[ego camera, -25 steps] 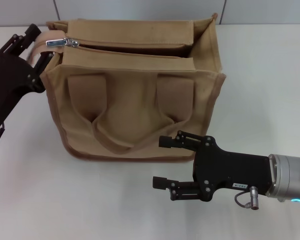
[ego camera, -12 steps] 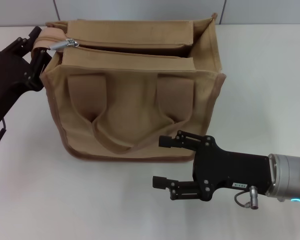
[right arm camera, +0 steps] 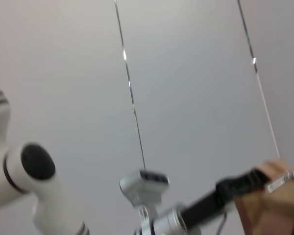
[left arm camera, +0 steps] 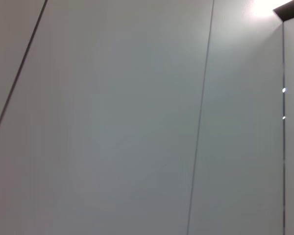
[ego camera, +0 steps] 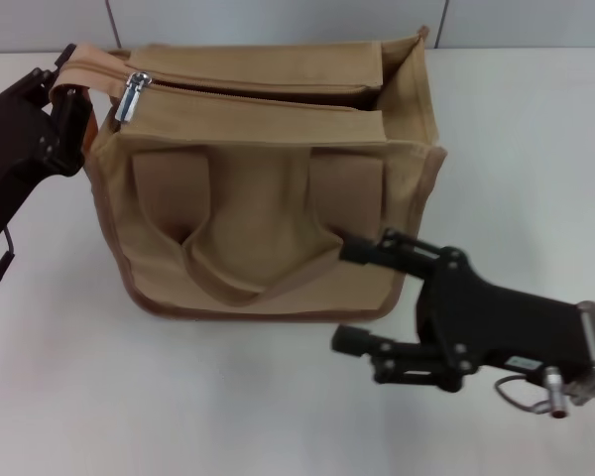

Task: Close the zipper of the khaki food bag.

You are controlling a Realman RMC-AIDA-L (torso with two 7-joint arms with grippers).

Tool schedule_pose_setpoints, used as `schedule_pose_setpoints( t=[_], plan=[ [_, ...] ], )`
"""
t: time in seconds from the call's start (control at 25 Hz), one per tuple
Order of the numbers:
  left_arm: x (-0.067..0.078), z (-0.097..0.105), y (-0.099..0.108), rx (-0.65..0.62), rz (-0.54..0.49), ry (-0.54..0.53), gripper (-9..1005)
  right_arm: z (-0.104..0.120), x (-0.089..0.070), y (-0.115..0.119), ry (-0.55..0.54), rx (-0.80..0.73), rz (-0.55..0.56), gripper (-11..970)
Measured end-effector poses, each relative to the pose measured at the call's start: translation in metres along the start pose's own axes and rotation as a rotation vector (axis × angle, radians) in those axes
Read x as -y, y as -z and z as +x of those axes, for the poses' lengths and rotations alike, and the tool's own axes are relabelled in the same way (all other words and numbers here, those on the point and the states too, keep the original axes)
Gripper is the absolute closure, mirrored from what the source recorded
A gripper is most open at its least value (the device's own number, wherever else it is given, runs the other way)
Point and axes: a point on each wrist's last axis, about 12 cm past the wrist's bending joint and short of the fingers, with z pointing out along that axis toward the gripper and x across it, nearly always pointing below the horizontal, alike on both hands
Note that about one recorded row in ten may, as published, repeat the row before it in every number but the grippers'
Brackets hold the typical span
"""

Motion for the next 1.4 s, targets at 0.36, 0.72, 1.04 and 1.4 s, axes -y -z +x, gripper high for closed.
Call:
schedule_pose_setpoints(
  t=[0.36, 0.72, 1.04, 1.4],
  plan=[
    [0.008, -0.004, -0.016, 0.076, 0.07, 0.031, 936, -0.033, 0.023, -0.003, -0.133, 0.164, 0.039, 126],
    [0.016, -0.001, -0.039, 0.106, 0.116, 0.045, 936, -0.058, 0.065, -0.043, -0.291, 0.121, 0.043, 127],
    [0.018, -0.001, -0.048, 0.113, 0.134, 0.053, 936, -0.062, 0.076, -0.057, -0.318, 0.103, 0.059, 127],
    [0.018, -0.003, -0.055, 0.117, 0.156, 0.054, 937, -0.063, 0.081, -0.075, -0.35, 0.035, 0.026, 128]
  ],
)
